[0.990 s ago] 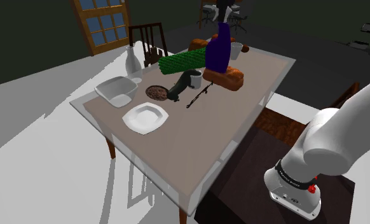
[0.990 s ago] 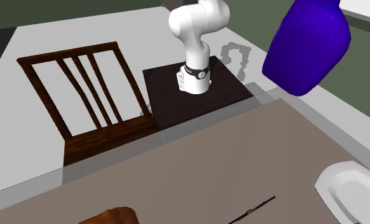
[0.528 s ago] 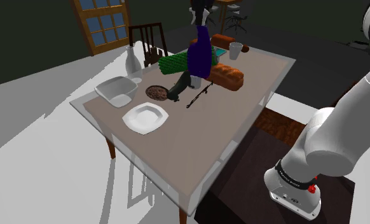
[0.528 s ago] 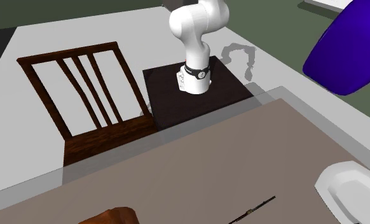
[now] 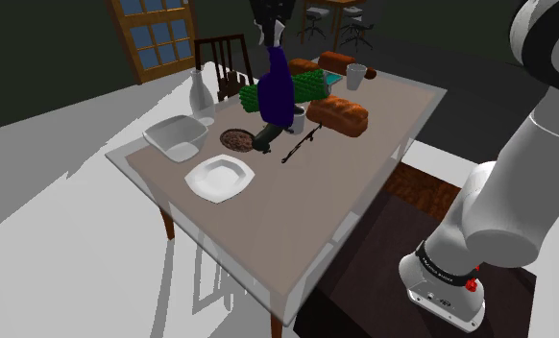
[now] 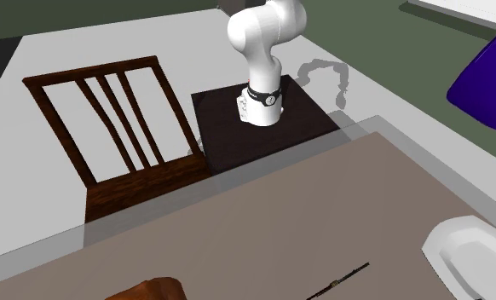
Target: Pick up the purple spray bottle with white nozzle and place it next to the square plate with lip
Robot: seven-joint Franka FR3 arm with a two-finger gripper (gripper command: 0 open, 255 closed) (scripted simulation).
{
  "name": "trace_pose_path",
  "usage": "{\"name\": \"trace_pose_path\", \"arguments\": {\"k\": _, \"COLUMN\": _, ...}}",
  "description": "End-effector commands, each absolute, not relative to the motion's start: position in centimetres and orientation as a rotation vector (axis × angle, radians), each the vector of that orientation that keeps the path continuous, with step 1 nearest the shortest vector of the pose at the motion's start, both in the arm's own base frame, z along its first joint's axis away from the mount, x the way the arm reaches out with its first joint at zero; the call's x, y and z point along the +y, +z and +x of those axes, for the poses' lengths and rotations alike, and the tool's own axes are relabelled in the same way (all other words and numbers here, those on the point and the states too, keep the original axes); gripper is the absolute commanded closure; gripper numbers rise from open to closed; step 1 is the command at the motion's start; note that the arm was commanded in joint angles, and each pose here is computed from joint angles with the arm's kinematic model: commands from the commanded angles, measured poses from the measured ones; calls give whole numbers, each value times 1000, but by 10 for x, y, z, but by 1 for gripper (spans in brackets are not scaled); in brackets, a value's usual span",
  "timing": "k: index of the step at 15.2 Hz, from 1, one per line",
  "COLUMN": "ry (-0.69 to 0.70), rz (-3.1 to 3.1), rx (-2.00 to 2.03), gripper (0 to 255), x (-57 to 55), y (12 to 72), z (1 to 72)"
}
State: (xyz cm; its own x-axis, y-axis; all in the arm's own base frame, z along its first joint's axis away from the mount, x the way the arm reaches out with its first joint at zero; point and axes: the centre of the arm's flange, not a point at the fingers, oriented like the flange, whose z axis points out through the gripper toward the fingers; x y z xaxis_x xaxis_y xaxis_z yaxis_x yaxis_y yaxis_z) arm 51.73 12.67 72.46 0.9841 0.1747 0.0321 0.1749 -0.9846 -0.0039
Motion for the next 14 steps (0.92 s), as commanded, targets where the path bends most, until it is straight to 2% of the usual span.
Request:
{"name": "trace_pose_path", "arguments": {"k": 1, "ry": -51, "rz": -3122, "rx": -274, "gripper": 255, "x": 127, "y": 714, "z": 517}}
{"name": "trace_pose_path", "arguments": {"k": 14, "ry": -51, "rz": -3122, "rx": -274, "gripper": 255, "x": 127, "y": 646, "z": 517}}
